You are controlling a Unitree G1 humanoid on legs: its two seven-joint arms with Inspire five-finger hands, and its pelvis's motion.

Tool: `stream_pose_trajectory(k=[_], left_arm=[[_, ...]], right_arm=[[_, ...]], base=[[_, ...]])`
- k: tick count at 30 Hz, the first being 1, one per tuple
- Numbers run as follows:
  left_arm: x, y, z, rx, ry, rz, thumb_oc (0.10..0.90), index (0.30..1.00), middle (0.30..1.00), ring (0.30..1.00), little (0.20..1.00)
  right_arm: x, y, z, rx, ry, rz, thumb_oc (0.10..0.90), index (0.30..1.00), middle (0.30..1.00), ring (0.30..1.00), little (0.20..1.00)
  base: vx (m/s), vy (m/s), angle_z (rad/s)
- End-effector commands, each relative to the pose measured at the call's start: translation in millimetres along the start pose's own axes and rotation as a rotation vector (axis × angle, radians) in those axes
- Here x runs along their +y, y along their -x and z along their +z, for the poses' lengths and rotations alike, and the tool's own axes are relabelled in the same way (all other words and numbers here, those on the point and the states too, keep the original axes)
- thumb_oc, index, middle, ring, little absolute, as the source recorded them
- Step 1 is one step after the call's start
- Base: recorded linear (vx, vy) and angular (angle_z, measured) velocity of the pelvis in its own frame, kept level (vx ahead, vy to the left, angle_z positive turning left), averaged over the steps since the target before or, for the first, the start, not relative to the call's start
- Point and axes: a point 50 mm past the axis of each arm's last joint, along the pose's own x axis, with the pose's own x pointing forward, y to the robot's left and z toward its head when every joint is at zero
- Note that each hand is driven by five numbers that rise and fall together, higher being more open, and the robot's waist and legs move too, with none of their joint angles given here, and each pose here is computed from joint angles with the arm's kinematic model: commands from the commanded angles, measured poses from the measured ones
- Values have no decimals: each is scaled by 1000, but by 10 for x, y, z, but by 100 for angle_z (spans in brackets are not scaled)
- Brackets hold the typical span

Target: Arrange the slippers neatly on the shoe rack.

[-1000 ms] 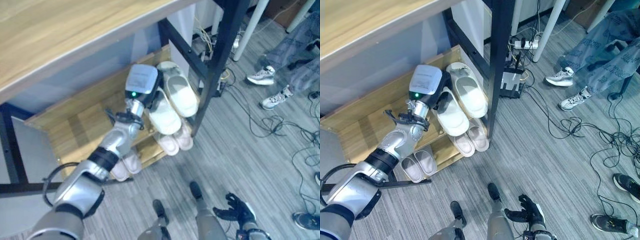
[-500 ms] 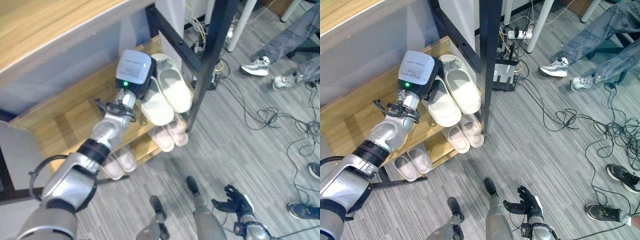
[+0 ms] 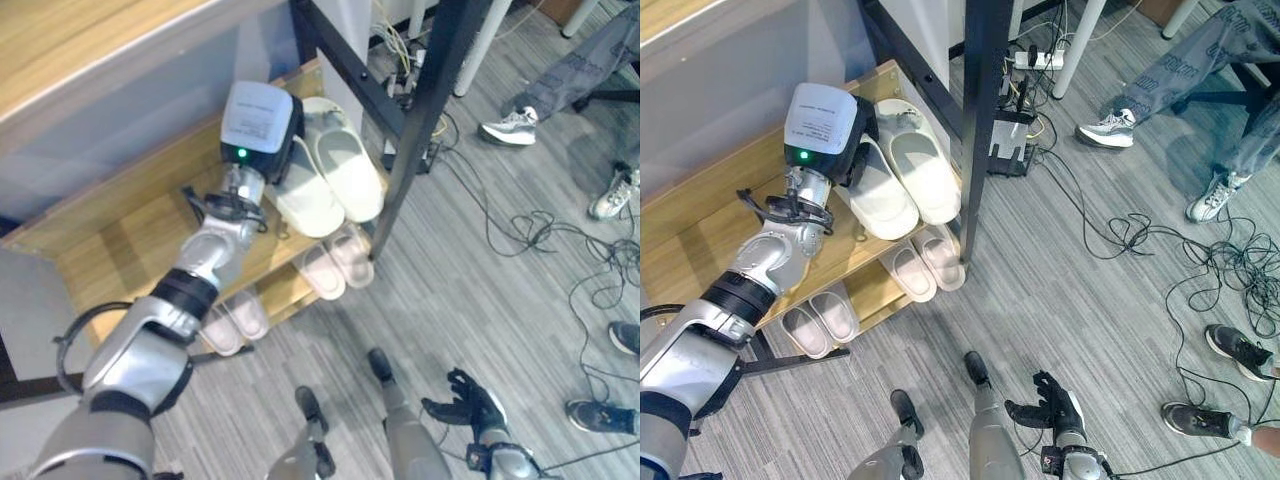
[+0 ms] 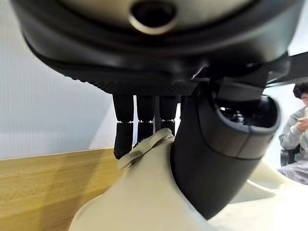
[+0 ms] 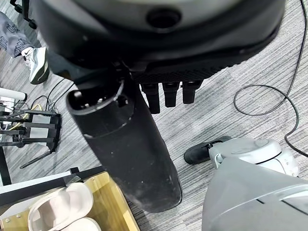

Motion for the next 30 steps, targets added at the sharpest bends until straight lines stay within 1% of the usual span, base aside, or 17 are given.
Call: stream_pose_trajectory(k=[1, 2, 5, 9, 17, 19, 20, 30], left_arm=[[510, -370, -125, 43, -40, 192, 400, 300, 300, 300, 300], [487, -381, -87, 38, -35, 182, 800, 900, 900, 900, 900], [496, -380, -48, 40, 3, 191, 800, 900, 900, 900, 900], [434, -340, 7, 55, 101, 174, 800, 900, 900, 900, 900], [415, -266, 79, 49, 196, 190, 800, 900, 900, 900, 900], [398, -251, 73, 64, 229, 183, 800, 900, 900, 900, 900], [413, -247, 71, 77, 282, 197, 800, 900, 900, 900, 900], [390, -241, 172, 49, 344, 166, 800, 900, 900, 900, 900]], right_arm=[[-235, 18, 93, -59, 17, -41, 800, 900, 900, 900, 900], [-229, 3, 114, -64, 20, -38, 800, 900, 900, 900, 900], [-219, 4, 125, -70, 16, -23, 800, 900, 900, 900, 900], [-174, -40, 120, -55, 77, -23, 800, 900, 900, 900, 900], [-151, -65, 105, -42, 69, -38, 800, 900, 900, 900, 900], [-138, -60, 92, -36, 76, -34, 800, 900, 900, 900, 900], [-117, -55, 95, -37, 82, -23, 800, 900, 900, 900, 900], [-78, -28, 90, -36, 101, 12, 800, 900, 900, 900, 900]], base=[[0, 0, 0], [0, 0, 0], [0, 0, 0], [0, 0, 0], [0, 0, 0], [-15, -2, 5], [-17, -10, 4], [-4, -4, 1]])
